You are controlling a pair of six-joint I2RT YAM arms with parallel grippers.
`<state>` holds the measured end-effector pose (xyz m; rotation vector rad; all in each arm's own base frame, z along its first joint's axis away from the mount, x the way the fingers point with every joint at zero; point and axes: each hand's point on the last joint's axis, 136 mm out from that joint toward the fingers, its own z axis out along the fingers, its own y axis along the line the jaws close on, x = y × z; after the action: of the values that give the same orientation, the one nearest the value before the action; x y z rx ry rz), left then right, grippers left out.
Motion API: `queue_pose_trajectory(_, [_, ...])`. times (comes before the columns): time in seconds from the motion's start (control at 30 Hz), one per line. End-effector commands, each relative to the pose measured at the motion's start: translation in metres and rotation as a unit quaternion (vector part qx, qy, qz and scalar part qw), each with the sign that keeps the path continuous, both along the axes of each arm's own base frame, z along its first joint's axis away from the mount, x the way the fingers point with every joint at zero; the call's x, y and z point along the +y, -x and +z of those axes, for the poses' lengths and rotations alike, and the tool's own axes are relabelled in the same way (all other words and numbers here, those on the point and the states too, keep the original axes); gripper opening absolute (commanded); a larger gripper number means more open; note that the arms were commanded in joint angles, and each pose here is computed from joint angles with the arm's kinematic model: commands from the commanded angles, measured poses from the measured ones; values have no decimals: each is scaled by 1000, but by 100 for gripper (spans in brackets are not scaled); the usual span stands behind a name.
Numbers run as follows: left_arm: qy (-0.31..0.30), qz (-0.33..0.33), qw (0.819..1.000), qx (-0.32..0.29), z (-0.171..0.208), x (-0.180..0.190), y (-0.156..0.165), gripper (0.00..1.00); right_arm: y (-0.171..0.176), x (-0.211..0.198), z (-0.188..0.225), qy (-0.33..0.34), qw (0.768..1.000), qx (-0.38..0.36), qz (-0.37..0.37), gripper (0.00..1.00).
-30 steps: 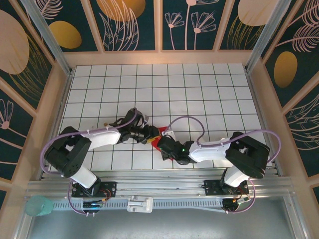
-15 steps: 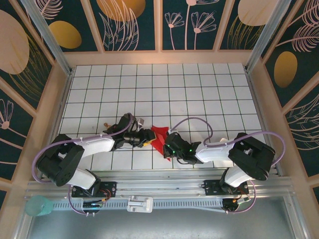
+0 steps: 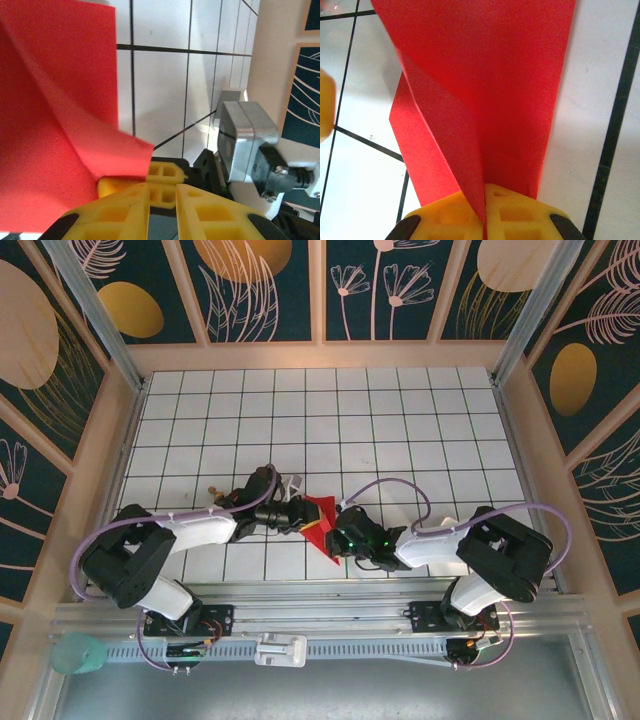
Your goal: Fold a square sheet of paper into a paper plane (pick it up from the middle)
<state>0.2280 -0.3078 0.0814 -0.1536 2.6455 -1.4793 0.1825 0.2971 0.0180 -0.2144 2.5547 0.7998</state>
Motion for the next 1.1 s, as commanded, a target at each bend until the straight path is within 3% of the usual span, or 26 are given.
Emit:
queue_pose_trajectory(0.0, [42,-19,999,-11,16,-18,-5,20,16,-15,-26,35,998,43,4,8])
queue_pose_trajectory(1.07, [7,-35,999,10,-34,-27,-16,19,14,-15,-24,42,998,42,2,12])
